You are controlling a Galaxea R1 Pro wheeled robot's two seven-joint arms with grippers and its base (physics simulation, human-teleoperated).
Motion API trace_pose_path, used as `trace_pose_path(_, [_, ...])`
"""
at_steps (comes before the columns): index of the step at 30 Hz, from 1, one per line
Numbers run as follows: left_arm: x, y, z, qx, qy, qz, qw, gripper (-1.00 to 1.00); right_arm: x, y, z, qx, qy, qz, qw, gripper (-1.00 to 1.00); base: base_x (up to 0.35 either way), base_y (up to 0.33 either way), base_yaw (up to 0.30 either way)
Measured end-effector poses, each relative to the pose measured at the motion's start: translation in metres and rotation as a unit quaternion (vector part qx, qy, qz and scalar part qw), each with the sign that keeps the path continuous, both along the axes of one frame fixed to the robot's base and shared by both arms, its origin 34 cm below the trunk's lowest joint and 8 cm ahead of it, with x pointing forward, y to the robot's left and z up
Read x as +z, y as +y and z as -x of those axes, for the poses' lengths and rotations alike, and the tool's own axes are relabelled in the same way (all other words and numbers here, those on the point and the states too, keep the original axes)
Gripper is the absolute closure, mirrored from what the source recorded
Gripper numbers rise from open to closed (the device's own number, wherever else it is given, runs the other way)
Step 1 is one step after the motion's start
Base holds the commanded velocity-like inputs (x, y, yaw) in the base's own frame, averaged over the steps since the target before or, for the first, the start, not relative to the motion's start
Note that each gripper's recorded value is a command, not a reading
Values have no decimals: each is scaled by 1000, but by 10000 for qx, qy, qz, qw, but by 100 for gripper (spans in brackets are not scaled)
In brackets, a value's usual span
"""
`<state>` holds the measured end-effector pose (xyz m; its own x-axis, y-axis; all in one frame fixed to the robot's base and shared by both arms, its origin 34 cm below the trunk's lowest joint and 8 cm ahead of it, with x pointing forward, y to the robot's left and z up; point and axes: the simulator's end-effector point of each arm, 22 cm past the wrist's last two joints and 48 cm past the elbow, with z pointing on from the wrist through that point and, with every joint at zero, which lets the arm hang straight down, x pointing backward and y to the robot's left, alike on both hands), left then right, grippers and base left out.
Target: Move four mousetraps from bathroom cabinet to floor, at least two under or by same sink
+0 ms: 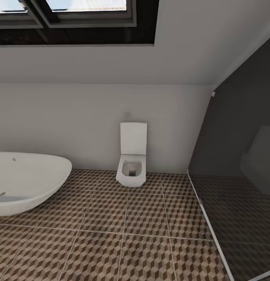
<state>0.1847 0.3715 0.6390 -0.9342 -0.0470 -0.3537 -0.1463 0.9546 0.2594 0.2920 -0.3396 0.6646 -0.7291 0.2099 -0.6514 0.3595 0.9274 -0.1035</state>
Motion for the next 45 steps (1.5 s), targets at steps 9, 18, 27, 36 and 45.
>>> trace_pose_path(9, [0, 0, 0, -1, -1, 0, 10000, 100, 0, 0, 0, -1, -3, -1, 10000, 100, 0, 0, 0])
trace_pose_path(18, [0, 0, 0, 0, 0, 0, 10000, 100, 0, 0, 0, -1, 0, 0, 10000, 100, 0, 0, 0])
trace_pose_path(27, [0, 0, 0, -2, 0, 0, 10000, 100, 0, 0, 0, -1, -1, 0, 10000, 100, 0, 0, 0])
trace_pose_path(36, [0, 0, 0, 0, -1, 0, 10000, 100, 0, 0, 0, -2, -1, 0, 10000, 100, 0, 0, 0])
trace_pose_path(45, [0, 0, 0, -1, 1, 0, 10000, 100, 0, 0, 0, -3, -1, 0, 10000, 100, 0, 0, 0])
